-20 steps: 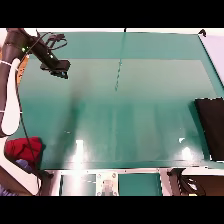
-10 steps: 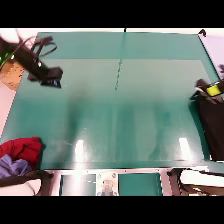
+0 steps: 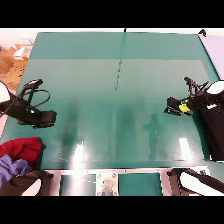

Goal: Fold the shirts.

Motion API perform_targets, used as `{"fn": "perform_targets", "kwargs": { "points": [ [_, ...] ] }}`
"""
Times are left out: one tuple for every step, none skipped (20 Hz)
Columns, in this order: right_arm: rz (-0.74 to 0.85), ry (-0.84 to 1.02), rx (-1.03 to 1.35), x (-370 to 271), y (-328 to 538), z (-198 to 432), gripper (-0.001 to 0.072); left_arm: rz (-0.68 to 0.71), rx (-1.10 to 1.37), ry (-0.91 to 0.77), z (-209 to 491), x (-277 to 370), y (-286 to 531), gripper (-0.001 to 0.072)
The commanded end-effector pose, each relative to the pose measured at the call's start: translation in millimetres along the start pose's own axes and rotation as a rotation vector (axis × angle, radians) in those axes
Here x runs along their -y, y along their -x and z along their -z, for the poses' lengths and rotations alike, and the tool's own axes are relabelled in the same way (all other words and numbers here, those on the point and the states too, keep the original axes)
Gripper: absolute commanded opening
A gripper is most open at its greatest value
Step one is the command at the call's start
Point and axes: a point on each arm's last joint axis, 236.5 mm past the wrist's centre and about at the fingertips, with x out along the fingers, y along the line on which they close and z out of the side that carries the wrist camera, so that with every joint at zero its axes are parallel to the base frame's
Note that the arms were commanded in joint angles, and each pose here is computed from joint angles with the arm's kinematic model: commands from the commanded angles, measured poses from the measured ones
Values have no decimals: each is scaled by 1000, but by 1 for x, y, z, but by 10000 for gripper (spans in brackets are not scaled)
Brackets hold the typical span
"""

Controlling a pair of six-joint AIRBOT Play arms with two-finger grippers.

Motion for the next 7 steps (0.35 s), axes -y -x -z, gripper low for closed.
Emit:
{"fn": "perform_targets", "kwargs": {
  "points": [
    [-8, 10, -8, -3, -3, 6, 13, -14, 19, 5, 3, -5, -4, 27],
    [-8, 10, -8, -3, -3, 6, 13, -15, 18, 6, 3, -5, -4, 27],
    [-8, 10, -8, -3, -3, 6, 12, -14, 15, 6, 3, -5, -4, 27],
    [-8, 10, -8, -3, -3, 6, 13, -11, 14, 6, 4, -4, -4, 27],
    [-8, 10, -8, -3, -3, 6, 13, -11, 16, 6, 3, -4, -4, 27],
    [-8, 10, -8, -3, -3, 6, 13, -10, 16, 7, 3, -4, -4, 27],
    [-8, 10, -8, -3, -3, 6, 13, -10, 16, 6, 3, -4, -4, 28]
  ]
}}
